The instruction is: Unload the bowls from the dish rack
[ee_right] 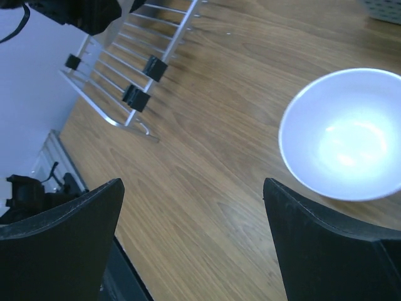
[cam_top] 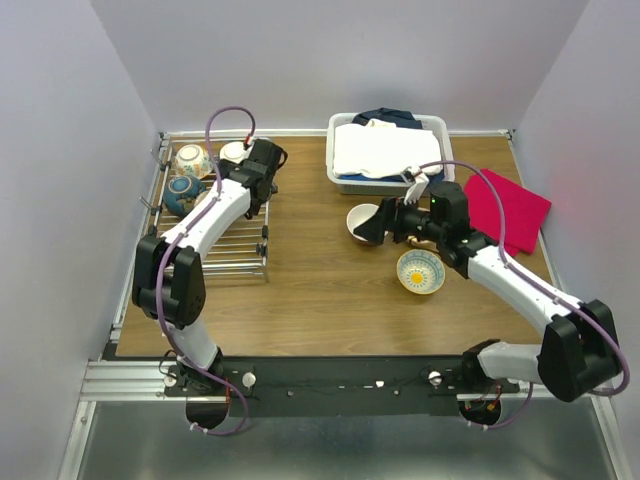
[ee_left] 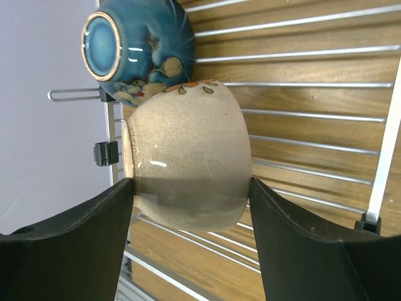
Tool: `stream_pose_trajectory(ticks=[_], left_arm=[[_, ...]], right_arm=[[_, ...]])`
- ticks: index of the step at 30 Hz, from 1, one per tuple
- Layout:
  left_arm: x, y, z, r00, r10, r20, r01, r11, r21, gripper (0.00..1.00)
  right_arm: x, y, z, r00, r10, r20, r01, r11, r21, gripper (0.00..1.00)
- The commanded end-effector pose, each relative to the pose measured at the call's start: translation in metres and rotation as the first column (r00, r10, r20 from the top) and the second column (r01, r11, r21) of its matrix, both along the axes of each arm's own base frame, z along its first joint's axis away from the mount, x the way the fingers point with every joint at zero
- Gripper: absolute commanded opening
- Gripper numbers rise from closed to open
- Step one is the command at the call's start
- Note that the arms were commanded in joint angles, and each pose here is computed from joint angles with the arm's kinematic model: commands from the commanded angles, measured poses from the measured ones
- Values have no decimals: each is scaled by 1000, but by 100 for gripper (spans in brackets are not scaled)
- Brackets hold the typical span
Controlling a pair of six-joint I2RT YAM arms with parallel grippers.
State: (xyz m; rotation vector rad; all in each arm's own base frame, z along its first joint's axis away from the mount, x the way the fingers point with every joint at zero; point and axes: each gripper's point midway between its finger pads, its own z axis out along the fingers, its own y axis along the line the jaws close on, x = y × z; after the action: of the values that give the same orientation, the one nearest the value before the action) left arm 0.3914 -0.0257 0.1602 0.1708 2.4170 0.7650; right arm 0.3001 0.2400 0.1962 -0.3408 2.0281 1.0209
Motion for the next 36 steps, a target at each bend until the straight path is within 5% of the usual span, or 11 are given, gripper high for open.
stream_pose_trajectory(ticks=[1,13,23,25,28,36], left_arm=[[-1,2,53,990,58,132,-43,993,-114,30],[-12,-18,94,964,115,238,-9,914,-406,24],[-17,-45,115,939,178,294,38,796,-604,22],[-18,-39,108,938,193,287,11,812,-583,23],[-23,-20,90,936,239,257,-61,832,-551,33],[-30,22,63,913,346,217,-137,760,-636,61]], right_arm=[[-3,35,12,994,112,11,-113,985,129,100],[18,111,8,969,245,-28,-223,919,324,99],[12,179,29,901,383,202,-433,813,389,99],[15,192,20,893,402,203,-450,807,383,98],[17,195,13,897,399,188,-441,812,383,98],[10,171,-20,920,372,122,-390,900,194,98]])
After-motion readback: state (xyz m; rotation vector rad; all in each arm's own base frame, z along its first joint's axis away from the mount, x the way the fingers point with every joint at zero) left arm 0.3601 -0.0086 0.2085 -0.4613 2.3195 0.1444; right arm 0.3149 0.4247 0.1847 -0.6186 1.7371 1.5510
